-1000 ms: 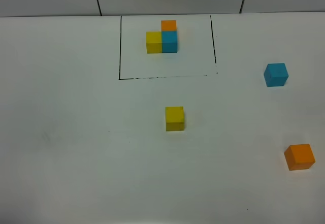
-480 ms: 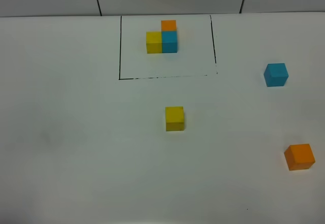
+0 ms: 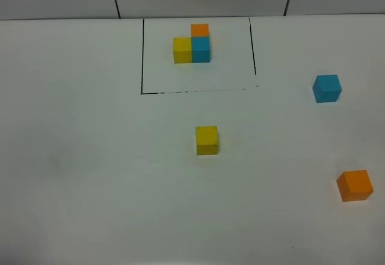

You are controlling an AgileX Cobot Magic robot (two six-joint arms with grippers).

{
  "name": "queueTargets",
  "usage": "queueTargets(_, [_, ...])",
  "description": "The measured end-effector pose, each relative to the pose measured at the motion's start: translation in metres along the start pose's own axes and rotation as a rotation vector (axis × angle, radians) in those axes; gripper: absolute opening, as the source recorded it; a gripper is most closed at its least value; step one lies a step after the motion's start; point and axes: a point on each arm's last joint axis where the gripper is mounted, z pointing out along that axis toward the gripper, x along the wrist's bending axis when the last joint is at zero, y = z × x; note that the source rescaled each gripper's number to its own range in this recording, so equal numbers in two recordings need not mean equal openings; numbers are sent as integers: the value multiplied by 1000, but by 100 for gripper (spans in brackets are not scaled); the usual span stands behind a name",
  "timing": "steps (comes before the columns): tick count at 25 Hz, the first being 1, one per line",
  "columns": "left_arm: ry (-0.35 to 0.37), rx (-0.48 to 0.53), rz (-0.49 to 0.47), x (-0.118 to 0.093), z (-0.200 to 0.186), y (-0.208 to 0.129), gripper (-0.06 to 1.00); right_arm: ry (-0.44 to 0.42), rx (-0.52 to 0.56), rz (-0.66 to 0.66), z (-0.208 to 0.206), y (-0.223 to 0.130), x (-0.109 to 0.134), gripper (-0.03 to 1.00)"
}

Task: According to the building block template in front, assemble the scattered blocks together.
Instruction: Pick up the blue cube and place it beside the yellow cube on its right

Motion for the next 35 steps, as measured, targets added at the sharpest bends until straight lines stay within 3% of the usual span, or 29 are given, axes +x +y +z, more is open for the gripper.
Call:
queueTargets(10, [154, -8, -108, -2, 1, 1, 68, 0, 0, 0, 0, 0, 0, 75])
queueTargets(35, [156, -9, -113, -2, 1, 1, 68, 0, 0, 0, 0, 0, 0, 75])
